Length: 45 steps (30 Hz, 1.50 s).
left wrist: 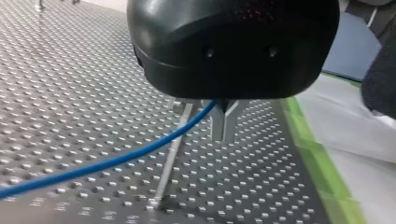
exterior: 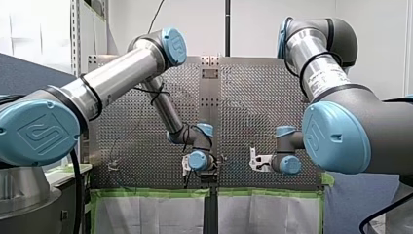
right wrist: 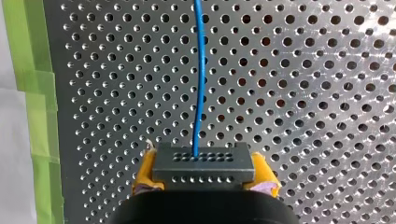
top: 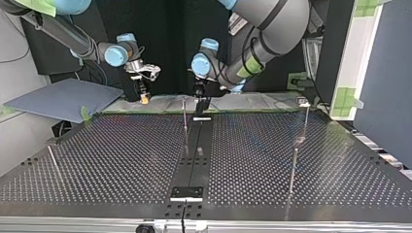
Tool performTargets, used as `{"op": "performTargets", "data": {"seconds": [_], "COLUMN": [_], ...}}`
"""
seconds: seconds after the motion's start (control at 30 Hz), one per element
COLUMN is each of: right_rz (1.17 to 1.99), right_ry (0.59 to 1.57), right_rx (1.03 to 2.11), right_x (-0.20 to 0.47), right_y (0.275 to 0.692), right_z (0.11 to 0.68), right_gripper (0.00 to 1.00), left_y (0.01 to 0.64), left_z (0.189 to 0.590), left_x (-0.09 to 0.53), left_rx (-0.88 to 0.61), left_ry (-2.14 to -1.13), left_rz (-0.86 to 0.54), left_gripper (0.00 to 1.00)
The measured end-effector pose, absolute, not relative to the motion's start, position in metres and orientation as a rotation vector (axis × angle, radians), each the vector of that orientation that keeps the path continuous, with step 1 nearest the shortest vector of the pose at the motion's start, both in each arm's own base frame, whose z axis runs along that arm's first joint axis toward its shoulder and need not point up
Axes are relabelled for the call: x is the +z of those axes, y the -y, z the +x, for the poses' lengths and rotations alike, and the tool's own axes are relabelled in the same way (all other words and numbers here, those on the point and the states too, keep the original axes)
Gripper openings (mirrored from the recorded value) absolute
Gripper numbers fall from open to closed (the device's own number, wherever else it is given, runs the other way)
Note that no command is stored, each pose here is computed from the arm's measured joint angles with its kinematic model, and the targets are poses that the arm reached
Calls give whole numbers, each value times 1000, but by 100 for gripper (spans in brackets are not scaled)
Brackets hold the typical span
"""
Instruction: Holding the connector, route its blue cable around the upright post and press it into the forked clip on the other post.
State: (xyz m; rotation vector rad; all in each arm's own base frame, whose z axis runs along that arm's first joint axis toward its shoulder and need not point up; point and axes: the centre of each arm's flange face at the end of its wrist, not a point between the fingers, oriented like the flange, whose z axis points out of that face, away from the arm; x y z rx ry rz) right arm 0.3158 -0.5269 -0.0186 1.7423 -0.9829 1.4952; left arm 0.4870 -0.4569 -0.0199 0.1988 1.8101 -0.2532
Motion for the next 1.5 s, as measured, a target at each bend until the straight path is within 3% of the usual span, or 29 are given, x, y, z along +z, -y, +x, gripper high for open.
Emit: {"op": "performTargets", "data": {"seconds": [0.53, 0.93, 1.5], "right_rz": [1735, 1755, 1757], "right_ry": [983, 987, 993], "right_rx": [1496, 1486, 1482], "right_x": [-17, -18, -19], "right_y": [530, 528, 528], "right_z": [315, 316, 314], "right_gripper": [2, 2, 2], "left_y": [451, 457, 467], "left_z": [504, 488, 485], "left_x": [-26, -29, -2], "left_rx": [-240, -179, -195], "left_ry": [-1837, -1877, -1853], "left_rz": [181, 242, 250], "left_gripper": [0, 0, 0]}}
